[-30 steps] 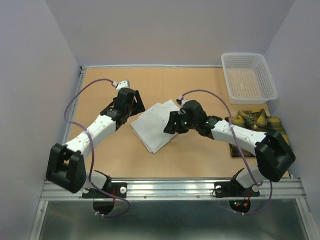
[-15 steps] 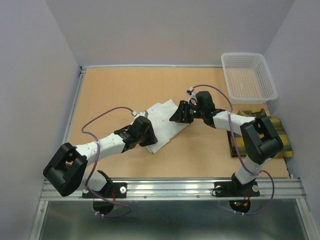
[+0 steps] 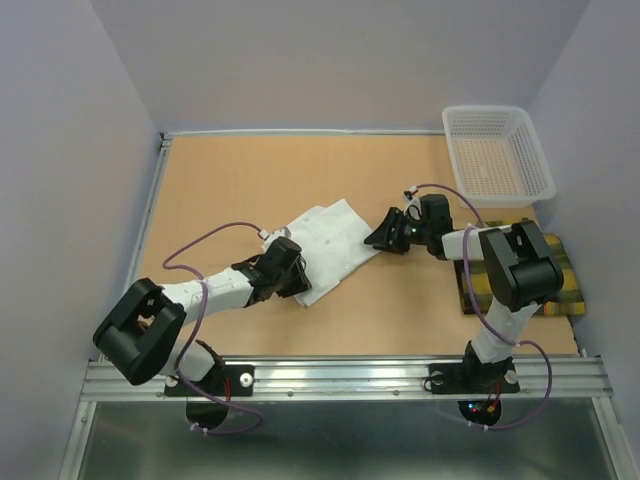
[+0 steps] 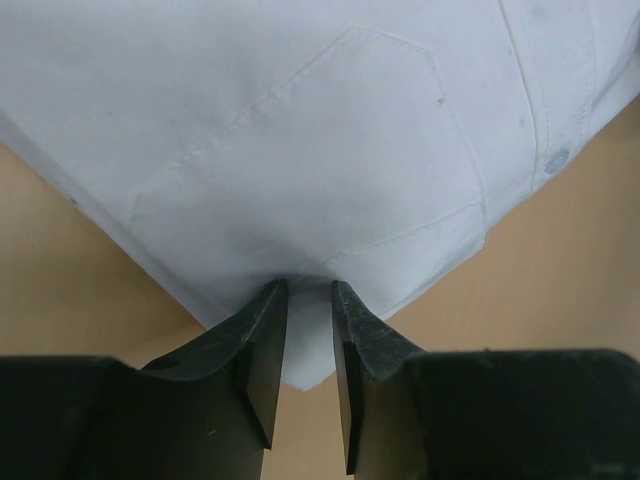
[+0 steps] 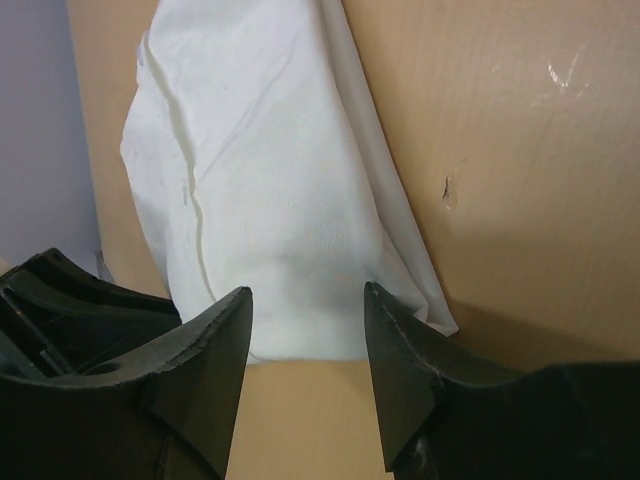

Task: Fold and stack the long sleeve shirts
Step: Fold the shirt

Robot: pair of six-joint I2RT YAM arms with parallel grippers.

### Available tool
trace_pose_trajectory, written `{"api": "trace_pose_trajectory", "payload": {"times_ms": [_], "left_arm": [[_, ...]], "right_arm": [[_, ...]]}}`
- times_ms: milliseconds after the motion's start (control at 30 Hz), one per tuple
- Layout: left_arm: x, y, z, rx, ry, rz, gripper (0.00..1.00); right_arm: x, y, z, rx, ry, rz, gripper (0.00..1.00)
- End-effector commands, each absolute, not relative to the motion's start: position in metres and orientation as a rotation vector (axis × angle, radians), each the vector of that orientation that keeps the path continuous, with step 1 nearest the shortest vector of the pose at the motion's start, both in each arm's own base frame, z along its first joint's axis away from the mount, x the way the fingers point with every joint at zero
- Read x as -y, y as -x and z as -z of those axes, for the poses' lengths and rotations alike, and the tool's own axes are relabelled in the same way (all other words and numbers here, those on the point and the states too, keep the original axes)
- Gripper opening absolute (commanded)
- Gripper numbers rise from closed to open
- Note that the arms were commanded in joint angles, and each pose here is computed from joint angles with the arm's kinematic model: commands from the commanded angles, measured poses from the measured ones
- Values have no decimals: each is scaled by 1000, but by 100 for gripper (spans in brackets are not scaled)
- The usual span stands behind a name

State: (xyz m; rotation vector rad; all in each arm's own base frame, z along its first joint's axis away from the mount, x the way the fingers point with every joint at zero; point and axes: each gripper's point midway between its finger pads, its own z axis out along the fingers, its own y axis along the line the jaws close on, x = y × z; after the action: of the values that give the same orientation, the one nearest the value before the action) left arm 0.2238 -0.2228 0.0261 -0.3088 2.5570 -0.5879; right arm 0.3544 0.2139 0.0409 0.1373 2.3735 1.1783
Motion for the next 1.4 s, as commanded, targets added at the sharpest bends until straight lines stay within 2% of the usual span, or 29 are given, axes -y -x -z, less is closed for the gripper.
{"api": "trace_pose_trajectory", "payload": {"times_ms": [0, 300, 400, 433, 467, 500, 600, 633, 700, 767, 933, 1033, 1233, 1367], "left_arm": [[177, -225, -3, -2637, 334, 286, 37], [129, -312, -42, -2544, 380, 116, 46], [132, -325, -63, -2509, 316, 124, 61], [137, -329, -79, -2470, 290, 162, 67], [145, -332, -97, -2423, 219, 180, 77], [152, -331, -100, -2417, 164, 184, 80], [183, -324, -136, -2294, -38, 182, 93], [195, -320, -145, -2264, -97, 200, 94], [227, -307, -157, -2217, -228, 225, 94], [245, -302, -155, -2199, -330, 194, 94], [312, -282, -159, -2121, -543, 130, 93], [342, -277, -132, -2133, -640, 63, 90], [387, -273, -107, -2106, -752, 9, 82], [398, -278, -90, -2119, -767, -12, 81]], "right_arm": [[-202, -345, -32, -2385, -129, -1083, 54], [-233, -289, -42, -2412, -178, -1150, 53], [-235, -290, -68, -2340, -185, -1148, 53], [-228, -296, -76, -2332, -162, -1067, 54], [-222, -305, -99, -2297, -155, -1007, 56], [-222, -305, -111, -2257, -117, -1006, 56], [-197, -310, -139, -2253, -104, -812, 68], [-186, -320, -153, -2219, -120, -731, 77], [-170, -315, -161, -2238, -156, -650, 85], [-153, -318, -173, -2218, -208, -559, 99], [-116, -306, -199, -2176, -342, -406, 100], [-81, -303, -212, -2102, -486, -243, 100], [-41, -287, -221, -2047, -617, -54, 100], [-32, -280, -220, -2036, -658, -14, 100]]}}
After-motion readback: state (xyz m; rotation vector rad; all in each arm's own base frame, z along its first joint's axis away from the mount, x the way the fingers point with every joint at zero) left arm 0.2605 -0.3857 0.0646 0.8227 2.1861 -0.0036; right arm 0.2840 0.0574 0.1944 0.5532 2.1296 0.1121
